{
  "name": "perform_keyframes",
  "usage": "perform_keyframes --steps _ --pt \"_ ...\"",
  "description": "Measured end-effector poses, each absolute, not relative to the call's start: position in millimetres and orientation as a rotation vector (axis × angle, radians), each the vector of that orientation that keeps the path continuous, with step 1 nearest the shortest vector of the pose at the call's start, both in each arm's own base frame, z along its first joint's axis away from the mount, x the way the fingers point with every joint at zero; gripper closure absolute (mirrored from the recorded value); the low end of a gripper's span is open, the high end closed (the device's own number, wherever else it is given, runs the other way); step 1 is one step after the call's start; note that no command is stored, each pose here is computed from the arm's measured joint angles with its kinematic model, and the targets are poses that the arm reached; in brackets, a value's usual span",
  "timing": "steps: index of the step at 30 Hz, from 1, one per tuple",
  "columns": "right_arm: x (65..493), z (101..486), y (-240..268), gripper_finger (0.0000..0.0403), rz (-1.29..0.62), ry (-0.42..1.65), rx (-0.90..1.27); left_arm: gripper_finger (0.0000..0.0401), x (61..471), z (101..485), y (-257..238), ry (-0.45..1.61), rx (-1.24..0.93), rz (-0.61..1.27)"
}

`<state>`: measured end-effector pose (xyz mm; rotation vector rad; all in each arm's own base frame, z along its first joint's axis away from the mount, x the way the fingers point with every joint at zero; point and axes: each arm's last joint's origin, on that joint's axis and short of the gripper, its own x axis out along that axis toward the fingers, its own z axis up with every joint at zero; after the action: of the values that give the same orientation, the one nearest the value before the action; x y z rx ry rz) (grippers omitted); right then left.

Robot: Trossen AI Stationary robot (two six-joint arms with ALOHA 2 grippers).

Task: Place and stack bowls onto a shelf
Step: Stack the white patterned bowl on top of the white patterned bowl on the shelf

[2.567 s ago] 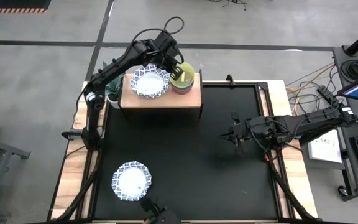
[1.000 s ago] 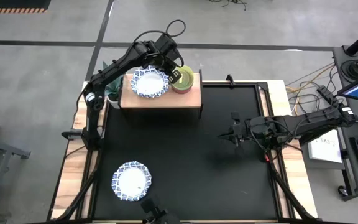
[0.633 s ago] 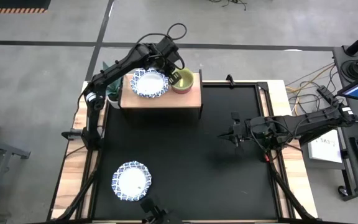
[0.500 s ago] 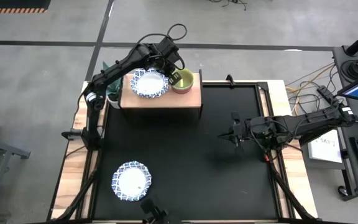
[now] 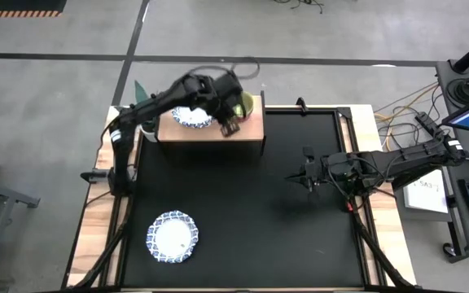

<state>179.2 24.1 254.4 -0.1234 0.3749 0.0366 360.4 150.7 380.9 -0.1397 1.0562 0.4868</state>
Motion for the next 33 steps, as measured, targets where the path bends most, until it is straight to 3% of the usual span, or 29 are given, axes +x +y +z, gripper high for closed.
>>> perform_keyframes --steps 15,25,33 --pt "179 254 24 0.0394 0.036 0.375 -0.116 0.0400 369 372 -15 1.265 -0.060 0.225" --pt "179 254 24 0.0394 0.035 0.375 -0.113 0.0400 355 367 -91 1.218 0.036 0.303" --pt "179 255 24 0.0394 0.036 0.371 -0.116 0.0401 336 330 -116 1.241 0.056 0.354"
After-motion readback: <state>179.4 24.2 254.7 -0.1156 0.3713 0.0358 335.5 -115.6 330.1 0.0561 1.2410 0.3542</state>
